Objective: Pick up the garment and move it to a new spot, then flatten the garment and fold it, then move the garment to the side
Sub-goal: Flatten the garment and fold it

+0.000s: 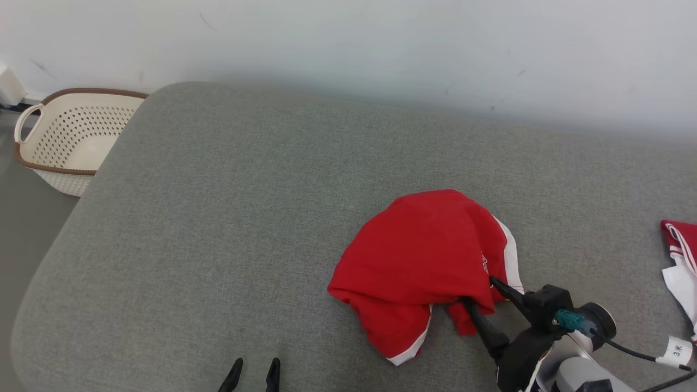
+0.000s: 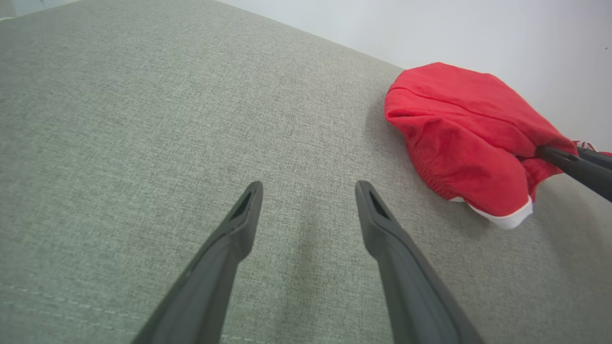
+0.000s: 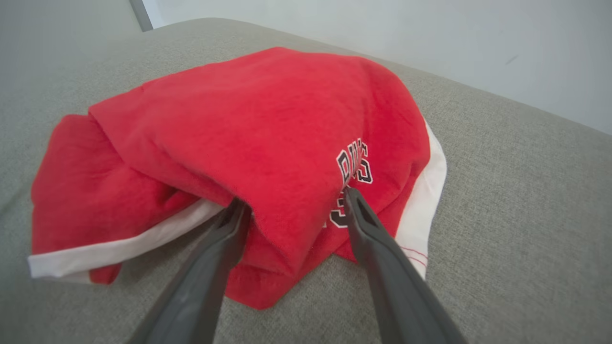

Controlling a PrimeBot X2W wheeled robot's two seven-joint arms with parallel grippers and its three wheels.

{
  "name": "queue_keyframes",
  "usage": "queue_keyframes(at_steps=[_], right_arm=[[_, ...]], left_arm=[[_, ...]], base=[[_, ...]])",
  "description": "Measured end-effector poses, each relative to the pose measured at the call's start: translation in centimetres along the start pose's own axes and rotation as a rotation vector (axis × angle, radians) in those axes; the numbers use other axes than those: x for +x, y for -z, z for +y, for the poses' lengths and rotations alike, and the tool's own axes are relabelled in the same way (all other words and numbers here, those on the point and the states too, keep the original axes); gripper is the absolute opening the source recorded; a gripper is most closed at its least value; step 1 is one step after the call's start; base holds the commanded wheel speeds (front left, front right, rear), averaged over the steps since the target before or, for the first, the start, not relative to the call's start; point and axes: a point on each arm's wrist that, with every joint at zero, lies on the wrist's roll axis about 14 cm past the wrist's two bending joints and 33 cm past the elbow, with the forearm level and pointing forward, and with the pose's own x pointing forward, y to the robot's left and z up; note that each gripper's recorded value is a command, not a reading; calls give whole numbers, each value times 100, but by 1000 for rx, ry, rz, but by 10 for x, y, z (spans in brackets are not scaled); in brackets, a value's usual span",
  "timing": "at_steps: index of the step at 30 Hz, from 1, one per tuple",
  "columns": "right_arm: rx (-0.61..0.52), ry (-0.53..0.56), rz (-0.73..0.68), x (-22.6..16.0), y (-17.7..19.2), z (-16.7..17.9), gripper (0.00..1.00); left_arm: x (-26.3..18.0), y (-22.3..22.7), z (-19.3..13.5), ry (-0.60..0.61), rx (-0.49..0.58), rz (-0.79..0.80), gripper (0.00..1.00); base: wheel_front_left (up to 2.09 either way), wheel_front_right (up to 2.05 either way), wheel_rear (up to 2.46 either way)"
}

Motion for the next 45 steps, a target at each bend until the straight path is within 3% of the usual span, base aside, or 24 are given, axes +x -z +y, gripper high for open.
queue_keyframes(at_steps=[1, 2, 7, 17, 28, 36, 45], right_arm=[[-8, -2, -1, 3, -2, 0, 40], [-12, -2, -8, 7, -5, -1, 0], [-30, 25, -154, 23, -60, -15, 0], [-233, 69, -392, 14, -170, -44, 0], [-345, -20, -503, 30, -228, -13, 0], [-347, -121, -437, 49, -202, 15, 0], [-225, -153, -75, 19, -61, 4, 0]], left_arm=[[-1, 0, 1, -5, -1, -1, 100], [-1, 0, 3, -10, -1, -1, 100], [-3, -3, 9, -26, -2, -8, 100], [-12, -1, 4, -12, -8, -7, 100], [-13, 1, 2, -4, -12, 0, 100], [-16, 4, 10, -32, -11, 8, 100], [-11, 1, 8, -26, -11, 1, 100]], base=[[0, 0, 0], [0, 0, 0], [0, 0, 0], [0, 0, 0], [0, 0, 0], [0, 0, 0], [0, 0, 0]])
